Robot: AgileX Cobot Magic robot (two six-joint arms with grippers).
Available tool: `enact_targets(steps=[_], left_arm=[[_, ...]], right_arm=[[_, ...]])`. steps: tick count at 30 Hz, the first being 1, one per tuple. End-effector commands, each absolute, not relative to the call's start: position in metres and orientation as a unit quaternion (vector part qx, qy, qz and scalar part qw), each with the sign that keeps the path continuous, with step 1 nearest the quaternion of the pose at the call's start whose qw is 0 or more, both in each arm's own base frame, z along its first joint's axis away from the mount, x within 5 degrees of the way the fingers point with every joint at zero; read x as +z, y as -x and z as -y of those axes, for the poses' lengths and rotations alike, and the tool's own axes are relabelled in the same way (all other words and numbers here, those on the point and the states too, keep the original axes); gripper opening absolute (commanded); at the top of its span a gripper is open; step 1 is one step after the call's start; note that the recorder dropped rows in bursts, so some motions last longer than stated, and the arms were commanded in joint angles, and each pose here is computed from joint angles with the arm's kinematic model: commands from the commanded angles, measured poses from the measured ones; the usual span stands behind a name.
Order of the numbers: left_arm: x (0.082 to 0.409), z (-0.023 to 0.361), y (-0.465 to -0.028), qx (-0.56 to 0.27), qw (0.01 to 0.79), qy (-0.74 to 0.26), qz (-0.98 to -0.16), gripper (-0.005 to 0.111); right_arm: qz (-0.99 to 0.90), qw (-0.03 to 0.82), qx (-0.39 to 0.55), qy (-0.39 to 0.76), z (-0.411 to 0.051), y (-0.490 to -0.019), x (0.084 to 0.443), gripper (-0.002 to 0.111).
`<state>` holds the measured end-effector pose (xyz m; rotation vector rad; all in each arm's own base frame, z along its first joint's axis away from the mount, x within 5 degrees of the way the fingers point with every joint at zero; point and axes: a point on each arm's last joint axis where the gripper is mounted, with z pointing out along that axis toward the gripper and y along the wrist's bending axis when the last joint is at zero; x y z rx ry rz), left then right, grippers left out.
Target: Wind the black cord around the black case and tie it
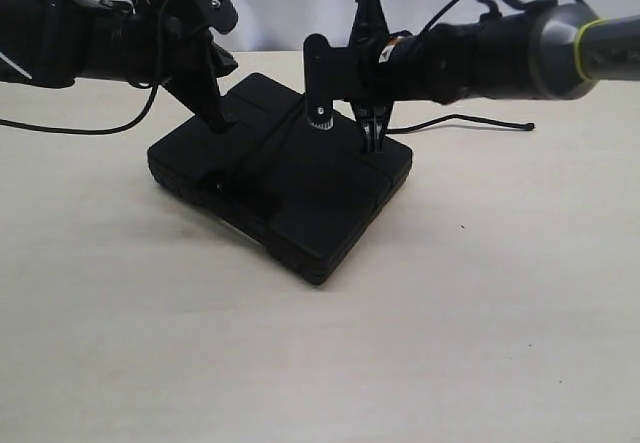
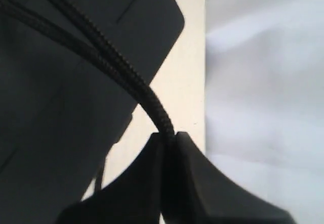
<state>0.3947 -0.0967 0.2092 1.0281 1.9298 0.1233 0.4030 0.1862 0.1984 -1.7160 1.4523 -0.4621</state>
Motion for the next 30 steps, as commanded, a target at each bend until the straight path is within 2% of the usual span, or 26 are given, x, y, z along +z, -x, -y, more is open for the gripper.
enact_targets(steps=[1, 7, 10, 16, 23, 30], left_arm=[[0.213, 0.101, -0.393, 0.036, 0.463, -0.445, -0.766, 0.000], [0.213, 0.113, -0.386, -0.028, 0.462, -0.481, -0.745, 0.000], [0.213, 0.116, -0.383, -0.047, 0.462, -0.489, -0.739, 0.000], [0.213, 0.121, -0.381, -0.073, 0.463, -0.493, -0.733, 0.000], [0.202, 0.123, -0.384, -0.087, 0.453, -0.493, -0.738, 0.000], [0.213, 0.121, -0.391, -0.059, 0.468, -0.488, -0.734, 0.003]], right_arm=[[-0.656, 0.352, -0.069, 0.664, -0.175, -0.392, 0.223, 0.004], [-0.777, 0.323, 0.125, 0.525, -0.166, -0.400, 0.261, 0.004], [-0.819, 0.295, 0.175, 0.460, -0.164, -0.405, 0.268, 0.004], [-0.838, 0.248, 0.248, 0.417, -0.173, -0.405, 0.259, 0.004], [-0.865, 0.241, 0.273, 0.346, -0.176, -0.411, 0.253, 0.004], [-0.881, 0.255, 0.260, 0.302, -0.173, -0.417, 0.253, 0.004]])
